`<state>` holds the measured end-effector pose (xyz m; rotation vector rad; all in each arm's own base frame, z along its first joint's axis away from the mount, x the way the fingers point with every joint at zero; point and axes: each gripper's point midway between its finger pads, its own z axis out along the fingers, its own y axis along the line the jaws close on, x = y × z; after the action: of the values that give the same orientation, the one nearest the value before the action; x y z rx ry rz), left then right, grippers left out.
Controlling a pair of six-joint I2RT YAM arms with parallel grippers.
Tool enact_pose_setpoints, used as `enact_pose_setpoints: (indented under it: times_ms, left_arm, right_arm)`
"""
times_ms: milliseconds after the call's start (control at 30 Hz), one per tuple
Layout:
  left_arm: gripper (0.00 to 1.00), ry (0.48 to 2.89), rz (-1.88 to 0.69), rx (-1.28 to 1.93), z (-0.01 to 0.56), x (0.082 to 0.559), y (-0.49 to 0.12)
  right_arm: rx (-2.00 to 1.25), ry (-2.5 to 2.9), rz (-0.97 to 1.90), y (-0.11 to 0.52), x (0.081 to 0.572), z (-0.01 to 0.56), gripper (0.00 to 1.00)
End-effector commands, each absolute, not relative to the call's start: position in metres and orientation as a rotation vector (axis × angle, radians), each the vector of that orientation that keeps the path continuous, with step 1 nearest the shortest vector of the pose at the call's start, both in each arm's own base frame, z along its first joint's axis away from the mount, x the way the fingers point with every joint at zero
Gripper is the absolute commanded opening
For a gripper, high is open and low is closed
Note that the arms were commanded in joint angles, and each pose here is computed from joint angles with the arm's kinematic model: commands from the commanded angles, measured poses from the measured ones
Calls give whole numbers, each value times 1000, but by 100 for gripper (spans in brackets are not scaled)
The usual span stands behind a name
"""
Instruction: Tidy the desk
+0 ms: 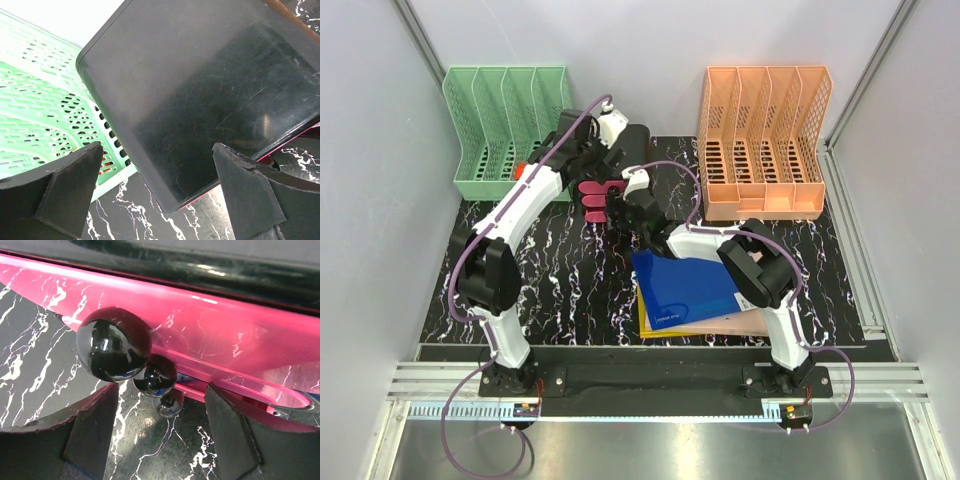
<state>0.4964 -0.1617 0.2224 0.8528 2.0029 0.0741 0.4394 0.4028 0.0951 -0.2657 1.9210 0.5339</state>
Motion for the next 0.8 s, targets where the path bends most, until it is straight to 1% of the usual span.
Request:
enact_pose_setpoints:
  times_ms: [0, 167, 233, 300, 333, 367, 400, 467, 500, 533, 633, 767]
  left_arm:
    - [98, 2132, 50, 956, 184, 469, -155]
    - [98, 2129, 65, 961, 185, 468, -153]
    - [98, 2127, 65, 961, 186, 467, -152]
    - [98, 2128, 63, 962, 186, 466, -152]
    - [98, 2131, 66, 960, 185, 467, -152]
    - [98, 2132, 65, 958, 185, 467, -152]
    - [98, 2133, 62, 958, 184, 467, -152]
    - [98, 2135, 61, 955, 184, 468, -152]
    - [98, 2134, 56, 952, 184, 468, -153]
    - [98, 2133, 55, 954, 184, 468, -153]
    - [98, 2136, 53, 952, 184, 467, -153]
    - [98, 2131, 53, 954, 185, 467, -153]
  right_arm:
    - [-212, 1844, 512, 407, 461, 117, 79]
    - [-231, 1854, 556, 410, 454, 110, 79]
    - [-214, 1824, 592, 408, 448, 125, 79]
    - [-208, 1823, 607, 401, 439, 124, 79]
    - [-205, 1802, 624, 400, 435, 137, 80]
    - [-206, 1813, 631, 397, 430, 133, 80]
    - [-202, 1799, 648, 396, 426, 144, 81]
    - [-223, 1817, 658, 396, 414, 141, 83]
    - [-228, 1805, 666, 396, 410, 149, 84]
    - [-237, 1806, 662, 396, 406, 148, 86]
    - [-289, 1816, 631, 398, 394, 145, 91]
    - [-344, 1901, 652, 409, 385, 124, 93]
